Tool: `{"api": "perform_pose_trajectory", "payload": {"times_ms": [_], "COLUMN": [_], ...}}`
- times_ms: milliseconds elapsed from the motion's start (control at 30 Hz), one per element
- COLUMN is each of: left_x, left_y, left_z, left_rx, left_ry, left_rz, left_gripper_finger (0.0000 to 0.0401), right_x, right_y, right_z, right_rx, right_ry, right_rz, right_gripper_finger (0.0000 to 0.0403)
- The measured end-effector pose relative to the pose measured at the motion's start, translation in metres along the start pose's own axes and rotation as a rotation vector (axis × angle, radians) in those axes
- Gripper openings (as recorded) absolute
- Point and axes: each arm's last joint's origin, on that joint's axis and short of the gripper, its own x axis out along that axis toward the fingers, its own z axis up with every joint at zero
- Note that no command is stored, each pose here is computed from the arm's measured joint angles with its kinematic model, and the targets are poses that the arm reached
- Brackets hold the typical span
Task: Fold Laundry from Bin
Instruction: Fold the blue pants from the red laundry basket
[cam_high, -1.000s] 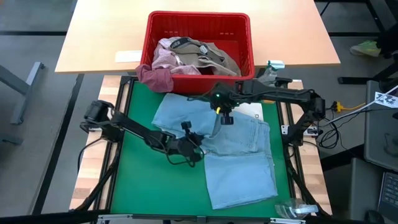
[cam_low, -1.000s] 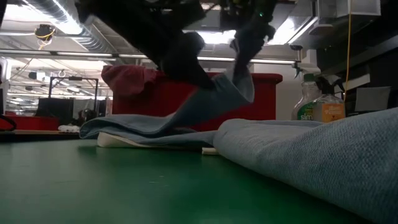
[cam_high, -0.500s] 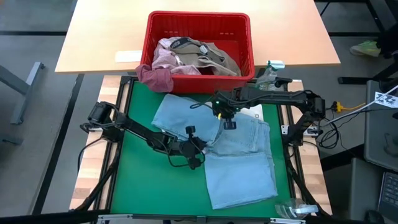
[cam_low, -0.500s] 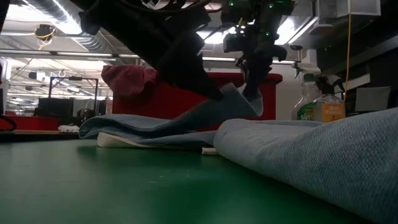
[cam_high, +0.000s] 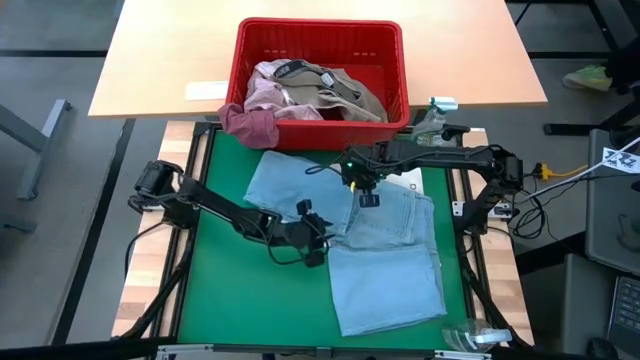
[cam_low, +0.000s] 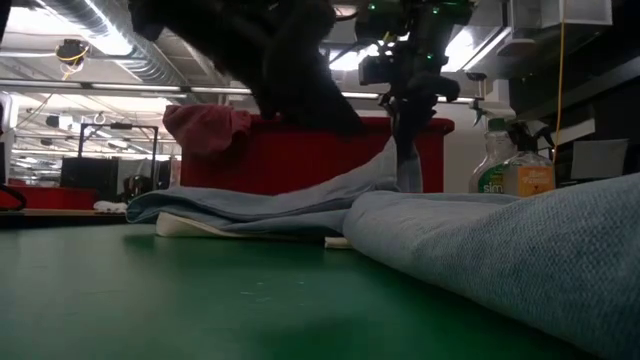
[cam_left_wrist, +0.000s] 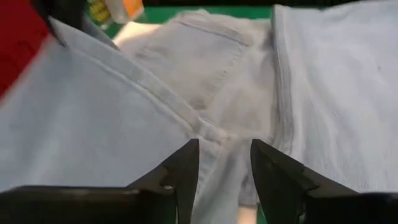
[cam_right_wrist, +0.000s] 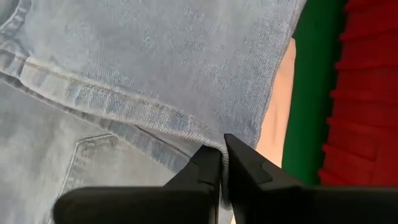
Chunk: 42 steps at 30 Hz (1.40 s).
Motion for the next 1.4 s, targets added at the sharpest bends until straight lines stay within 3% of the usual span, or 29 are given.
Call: {"api": "perform_pose_trajectory", "payload": {"times_ms": [200, 400, 700, 900, 1133, 1333, 1400], "left_x": [-0.032, -0.074, -0.102, -0.101, -0.096, -0.095, -0.095], "left_y": [0.022, 0.06, 0.099, 0.117, 0.153, 0.191, 0.202], "left_z": [0.027, 0.029, 0.0, -0.017, -0.038, -0.051, -0.056], "left_rx": [-0.084, -0.356, -0.566, -0.609, -0.674, -0.678, -0.699], "left_ry": [-0.036, 0.133, 0.426, 0.521, 0.758, 0.86, 0.896], "left_rz": [0.065, 0.168, 0.451, 0.575, 0.553, 0.564, 0.513], "left_gripper_finger": [0.0131, 0.0116, 0.0104, 0.0104, 0.0104, 0.0104, 0.0104], "right_x": [0.0, -0.003, -0.022, -0.024, -0.025, -0.025, -0.025], "right_y": [0.001, 0.001, -0.001, -0.002, -0.001, 0.0, 0.0], "right_z": [-0.003, -0.004, -0.006, -0.002, -0.004, -0.007, -0.008], "right_rx": [-0.003, -0.005, -0.014, -0.011, -0.013, -0.017, -0.017], "right_ry": [0.032, 0.052, 0.127, 0.101, 0.115, 0.154, 0.154], "right_rz": [0.01, 0.011, 0.028, 0.018, 0.024, 0.038, 0.038], "right_gripper_finger": [0.0088, 0.0149, 0.0155, 0.0155, 0.0154, 0.0154, 0.0154]}}
